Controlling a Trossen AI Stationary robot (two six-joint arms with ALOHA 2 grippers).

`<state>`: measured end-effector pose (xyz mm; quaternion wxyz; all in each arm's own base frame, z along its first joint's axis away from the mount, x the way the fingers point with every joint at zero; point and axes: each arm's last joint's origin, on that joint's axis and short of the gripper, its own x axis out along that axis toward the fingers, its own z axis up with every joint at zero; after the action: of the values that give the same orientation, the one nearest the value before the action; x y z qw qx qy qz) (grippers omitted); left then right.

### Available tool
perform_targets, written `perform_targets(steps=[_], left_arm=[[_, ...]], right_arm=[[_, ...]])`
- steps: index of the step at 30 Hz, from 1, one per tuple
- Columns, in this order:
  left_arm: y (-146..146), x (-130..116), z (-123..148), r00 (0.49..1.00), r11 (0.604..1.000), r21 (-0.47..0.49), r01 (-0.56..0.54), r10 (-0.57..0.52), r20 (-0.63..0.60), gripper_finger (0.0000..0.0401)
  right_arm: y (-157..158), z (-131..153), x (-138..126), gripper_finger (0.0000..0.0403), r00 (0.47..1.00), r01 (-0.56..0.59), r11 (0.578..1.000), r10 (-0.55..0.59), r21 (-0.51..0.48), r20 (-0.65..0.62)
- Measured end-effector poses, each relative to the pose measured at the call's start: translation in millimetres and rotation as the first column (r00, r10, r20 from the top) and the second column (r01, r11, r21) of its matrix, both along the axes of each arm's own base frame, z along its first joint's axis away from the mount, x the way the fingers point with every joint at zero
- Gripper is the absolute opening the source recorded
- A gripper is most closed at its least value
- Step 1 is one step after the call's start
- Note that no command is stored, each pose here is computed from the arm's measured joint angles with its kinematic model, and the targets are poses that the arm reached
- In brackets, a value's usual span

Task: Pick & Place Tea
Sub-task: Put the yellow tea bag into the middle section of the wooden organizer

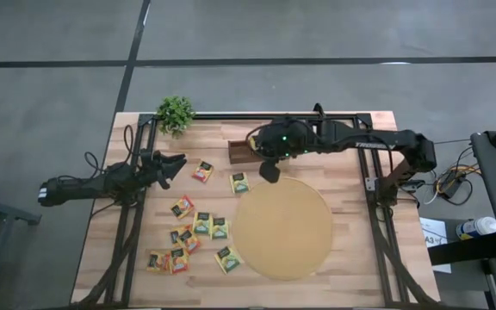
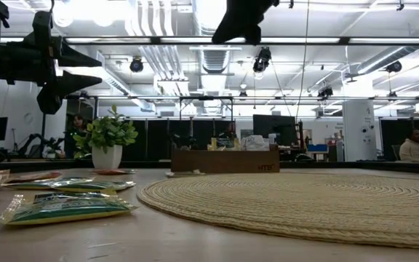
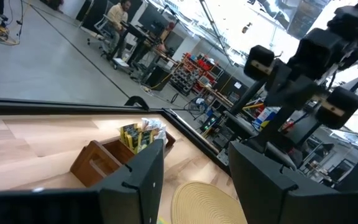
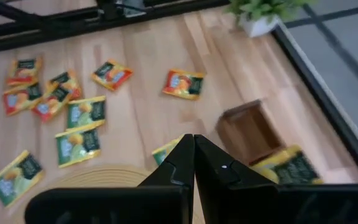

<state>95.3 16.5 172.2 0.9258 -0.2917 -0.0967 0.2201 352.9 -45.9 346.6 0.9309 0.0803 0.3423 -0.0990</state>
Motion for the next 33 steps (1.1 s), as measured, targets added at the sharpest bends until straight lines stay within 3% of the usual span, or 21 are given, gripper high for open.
perform_targets(steps=[8, 19, 23, 33], left_arm=[[0, 0, 0, 1.000, 1.000, 0.000, 0.001, -0.001, -0.003, 0.0174], [0, 1, -2, 1.000, 1.000, -0.001, 0.000, 0.000, -0.020, 0.0174], [0, 1, -2, 1.000, 1.000, -0.001, 0.000, 0.000, -0.022, 0.0174], [0, 1, -2, 1.000, 1.000, -0.001, 0.001, -0.001, -0.022, 0.0174]], right_arm=[[-4, -15, 16, 0.0008, 0.998, -0.030, 0.999, 0.029, 0.024, 0.048], [-28, -60, 39, 0.0016, 0.994, -0.086, 0.981, 0.096, 0.171, -0.054], [-33, -74, 44, 0.0052, 0.984, -0.146, 0.974, 0.161, 0.171, -0.080], [-33, -116, 56, 0.0190, 0.920, -0.314, 0.942, 0.332, 0.114, -0.206]])
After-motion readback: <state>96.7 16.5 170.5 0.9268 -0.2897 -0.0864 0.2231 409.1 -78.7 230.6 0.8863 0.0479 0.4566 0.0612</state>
